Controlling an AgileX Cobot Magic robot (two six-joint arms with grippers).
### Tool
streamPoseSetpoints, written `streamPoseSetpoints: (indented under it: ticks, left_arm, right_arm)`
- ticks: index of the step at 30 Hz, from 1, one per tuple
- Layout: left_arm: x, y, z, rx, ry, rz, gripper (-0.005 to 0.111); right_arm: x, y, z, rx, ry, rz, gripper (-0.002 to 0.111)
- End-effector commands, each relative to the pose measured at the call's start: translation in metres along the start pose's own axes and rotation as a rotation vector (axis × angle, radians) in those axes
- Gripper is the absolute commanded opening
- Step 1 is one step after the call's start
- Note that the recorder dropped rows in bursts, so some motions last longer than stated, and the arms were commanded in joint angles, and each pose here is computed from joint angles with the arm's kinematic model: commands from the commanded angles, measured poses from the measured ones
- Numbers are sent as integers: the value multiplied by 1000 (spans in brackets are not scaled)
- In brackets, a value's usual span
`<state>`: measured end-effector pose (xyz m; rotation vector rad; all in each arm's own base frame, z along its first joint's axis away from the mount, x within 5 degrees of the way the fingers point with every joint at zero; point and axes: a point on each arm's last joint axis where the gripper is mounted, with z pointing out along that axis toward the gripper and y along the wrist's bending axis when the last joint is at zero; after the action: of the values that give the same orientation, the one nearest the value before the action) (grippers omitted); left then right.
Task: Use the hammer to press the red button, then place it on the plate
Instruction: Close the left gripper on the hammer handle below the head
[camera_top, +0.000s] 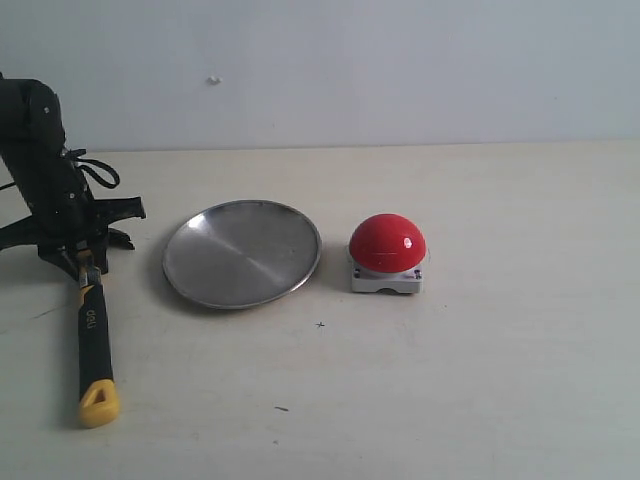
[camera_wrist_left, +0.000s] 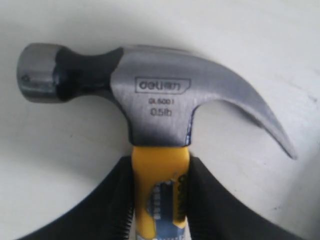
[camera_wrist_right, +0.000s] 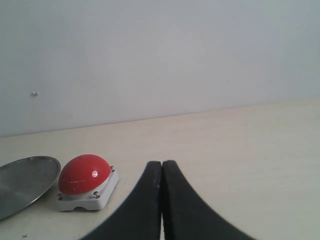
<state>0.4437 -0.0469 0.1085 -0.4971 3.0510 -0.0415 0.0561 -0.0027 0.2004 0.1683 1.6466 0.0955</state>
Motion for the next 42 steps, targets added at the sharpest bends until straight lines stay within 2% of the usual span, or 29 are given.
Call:
streamPoseSetpoints:
  ticks: [1, 8, 10, 13, 17, 19, 21, 29, 31, 37, 42]
  left_arm:
    - [-1, 2, 17, -6, 4, 21, 0]
    - [-1, 2, 17, -8, 7, 21, 0]
    - [0, 2, 17, -10, 11, 21, 3]
    - [0, 2, 17, -10, 13, 21, 18]
    - [0, 2, 17, -10, 13, 23, 46]
    - [0, 2, 17, -9, 11, 23, 55]
    - [-1, 2, 17, -7, 6, 23, 58]
    - [-1, 2, 17, -7, 5, 23, 56]
    - [0, 2, 17, -9, 11, 23, 49]
    - [0, 2, 17, -10, 12, 26, 19]
    - [0, 2, 17, -10, 13, 67, 0]
  right_arm:
    - [1, 0, 0, 5, -3, -4, 0]
    - [1, 0, 0, 5, -3, -4, 0]
    - [1, 0, 0, 5, -3, -4, 0]
    - [1, 0, 0, 5, -3, -4, 0]
    - [1, 0, 0, 5, -3, -4, 0]
    - [1, 0, 0, 5, -3, -4, 0]
    - [1, 0, 0, 5, -3, -4, 0]
    - [1, 0, 0, 5, -3, -4, 0]
    - [1, 0, 0, 5, -3, -4, 0]
    - [1, 0, 0, 5, -3, -4, 0]
    - [1, 0, 0, 5, -3, -4, 0]
